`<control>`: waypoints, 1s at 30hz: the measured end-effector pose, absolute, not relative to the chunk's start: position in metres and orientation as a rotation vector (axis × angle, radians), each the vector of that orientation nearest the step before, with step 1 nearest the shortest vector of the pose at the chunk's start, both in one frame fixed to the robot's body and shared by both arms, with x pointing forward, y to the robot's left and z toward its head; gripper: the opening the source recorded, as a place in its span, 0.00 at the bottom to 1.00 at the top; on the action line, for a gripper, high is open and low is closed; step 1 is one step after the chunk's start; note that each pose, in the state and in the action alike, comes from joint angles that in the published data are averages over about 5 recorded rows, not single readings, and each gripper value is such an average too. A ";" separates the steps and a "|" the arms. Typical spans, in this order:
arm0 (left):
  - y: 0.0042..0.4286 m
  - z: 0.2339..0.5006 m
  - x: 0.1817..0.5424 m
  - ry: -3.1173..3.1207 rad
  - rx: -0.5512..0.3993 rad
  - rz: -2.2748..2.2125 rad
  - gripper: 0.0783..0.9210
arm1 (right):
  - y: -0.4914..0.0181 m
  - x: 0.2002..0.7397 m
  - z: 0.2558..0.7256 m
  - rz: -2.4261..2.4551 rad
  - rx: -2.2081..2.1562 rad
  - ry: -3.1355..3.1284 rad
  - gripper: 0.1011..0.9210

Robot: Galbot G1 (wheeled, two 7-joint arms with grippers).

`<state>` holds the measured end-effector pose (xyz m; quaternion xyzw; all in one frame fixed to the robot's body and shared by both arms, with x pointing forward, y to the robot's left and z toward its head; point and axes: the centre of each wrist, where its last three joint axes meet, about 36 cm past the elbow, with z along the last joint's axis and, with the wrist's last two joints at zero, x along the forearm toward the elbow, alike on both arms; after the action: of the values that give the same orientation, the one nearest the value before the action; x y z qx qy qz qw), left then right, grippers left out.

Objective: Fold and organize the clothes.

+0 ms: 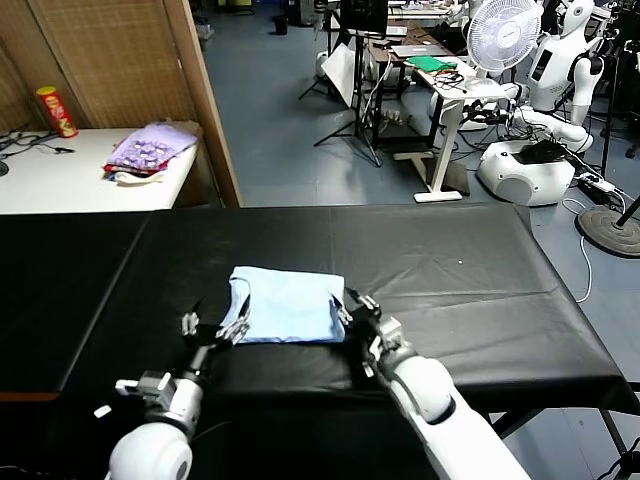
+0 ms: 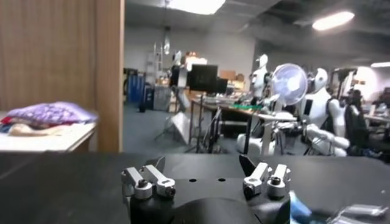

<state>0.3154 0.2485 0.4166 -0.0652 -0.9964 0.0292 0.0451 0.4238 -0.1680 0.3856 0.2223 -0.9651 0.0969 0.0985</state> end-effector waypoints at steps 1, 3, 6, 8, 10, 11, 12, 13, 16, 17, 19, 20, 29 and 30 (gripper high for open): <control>0.250 0.416 0.314 -3.037 -0.186 0.080 0.85 | -0.173 0.418 0.386 0.293 0.647 -2.877 0.59; 0.252 0.415 0.310 -3.021 -0.149 0.062 0.85 | -0.181 0.404 0.389 0.298 0.618 -2.919 0.70; 0.256 0.417 0.303 -3.003 -0.111 0.044 0.85 | -0.193 0.382 0.393 0.295 0.571 -2.974 0.82; 0.259 0.419 0.296 -2.995 -0.104 0.037 0.85 | -0.200 0.367 0.395 0.289 0.539 -2.995 0.84; 0.262 0.420 0.288 -2.982 -0.101 0.025 0.85 | -0.206 0.349 0.396 0.286 0.508 -3.005 0.85; 0.263 0.420 0.282 -2.972 -0.103 0.016 0.85 | -0.208 0.340 0.396 0.285 0.491 -3.006 0.85; 0.265 0.420 0.277 -2.960 -0.104 0.008 0.85 | -0.210 0.331 0.396 0.284 0.472 -3.005 0.85; 0.267 0.421 0.271 -2.945 -0.105 0.004 0.85 | -0.212 0.321 0.395 0.281 0.452 -3.001 0.85; 0.274 0.423 0.253 -2.895 -0.087 0.011 0.85 | -0.217 0.293 0.394 0.271 0.375 -2.979 0.85; 0.276 0.424 0.247 -2.879 -0.075 0.014 0.85 | -0.218 0.284 0.394 0.270 0.343 -2.970 0.85; 0.280 0.427 0.236 -2.845 -0.044 0.015 0.85 | -0.219 0.268 0.396 0.270 0.275 -2.953 0.85; 0.281 0.429 0.231 -2.827 -0.029 0.017 0.85 | -0.219 0.261 0.398 0.269 0.242 -2.944 0.85; 0.288 0.451 0.200 -2.695 0.026 0.017 0.85 | -0.208 0.207 0.422 0.145 0.057 -2.819 0.85; 0.289 0.454 0.198 -2.687 0.027 0.015 0.85 | -0.207 0.203 0.425 0.131 0.052 -2.809 0.85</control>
<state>0.1977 0.2886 0.4537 0.0099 -0.9742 0.0056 0.2255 0.2032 -0.2071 0.4251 0.0182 -0.9852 0.0459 0.1639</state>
